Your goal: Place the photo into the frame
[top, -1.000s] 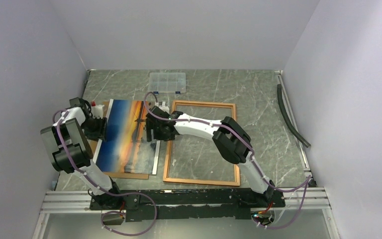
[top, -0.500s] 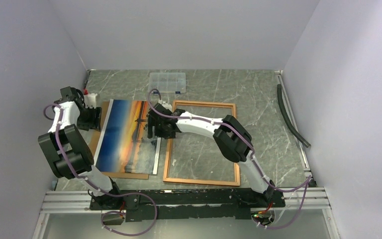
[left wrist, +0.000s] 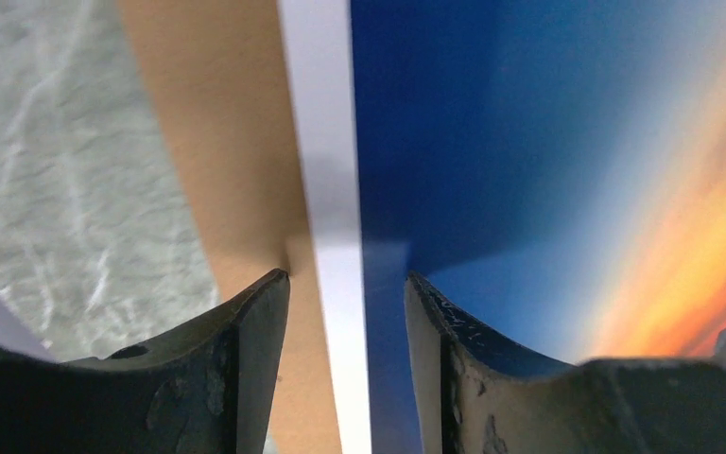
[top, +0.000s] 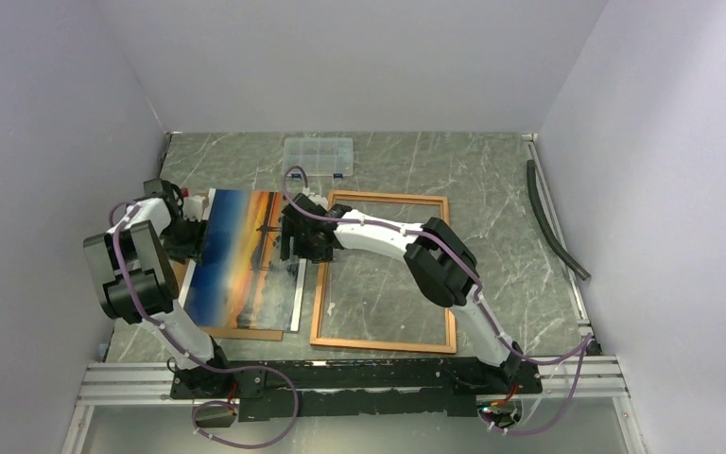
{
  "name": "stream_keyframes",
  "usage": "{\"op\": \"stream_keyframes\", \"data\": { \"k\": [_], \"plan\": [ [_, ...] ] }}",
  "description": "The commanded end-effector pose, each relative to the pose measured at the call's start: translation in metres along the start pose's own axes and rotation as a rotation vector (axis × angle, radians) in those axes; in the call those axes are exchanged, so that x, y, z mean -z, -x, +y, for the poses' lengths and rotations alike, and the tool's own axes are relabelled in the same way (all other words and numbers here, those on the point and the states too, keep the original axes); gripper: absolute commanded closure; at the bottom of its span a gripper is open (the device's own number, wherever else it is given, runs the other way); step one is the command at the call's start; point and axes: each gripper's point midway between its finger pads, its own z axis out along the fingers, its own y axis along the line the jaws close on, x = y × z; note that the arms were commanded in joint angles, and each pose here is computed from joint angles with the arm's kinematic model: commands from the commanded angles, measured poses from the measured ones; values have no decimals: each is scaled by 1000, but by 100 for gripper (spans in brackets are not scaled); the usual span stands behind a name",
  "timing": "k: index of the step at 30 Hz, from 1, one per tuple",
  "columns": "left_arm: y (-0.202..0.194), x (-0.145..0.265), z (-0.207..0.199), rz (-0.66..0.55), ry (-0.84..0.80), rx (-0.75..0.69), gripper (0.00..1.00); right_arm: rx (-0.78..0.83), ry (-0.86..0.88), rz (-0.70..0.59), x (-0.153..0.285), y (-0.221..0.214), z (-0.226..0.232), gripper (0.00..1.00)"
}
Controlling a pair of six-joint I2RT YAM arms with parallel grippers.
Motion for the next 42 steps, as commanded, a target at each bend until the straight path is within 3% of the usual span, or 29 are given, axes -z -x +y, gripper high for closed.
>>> {"op": "stream_keyframes", "data": {
  "k": [1,14,23,30,33,37,40,42],
  "plan": [
    [2,-15,-8,27,-16,29,48,-34,3,17,-8,1,-1,21],
    [-17,-30,-27,79,-28,-37,52,-185,147,87,-9,-8,24,22],
    [-15,-28,-27,68,-28,-49,54,-157,415,78,41,7,71,25],
    [-15,-26,-26,66,-23,-47,55,-145,530,107,62,4,84,28],
    [-12,-23,-26,60,-22,-45,55,-132,528,78,71,9,84,36],
    [-4,-14,-24,45,-21,-44,55,-116,496,49,76,14,81,57],
    [3,-5,-23,28,-23,-45,53,-107,462,38,75,16,77,83],
    [8,1,-23,18,-27,-45,50,-93,432,16,74,20,73,95]
  ]
}}
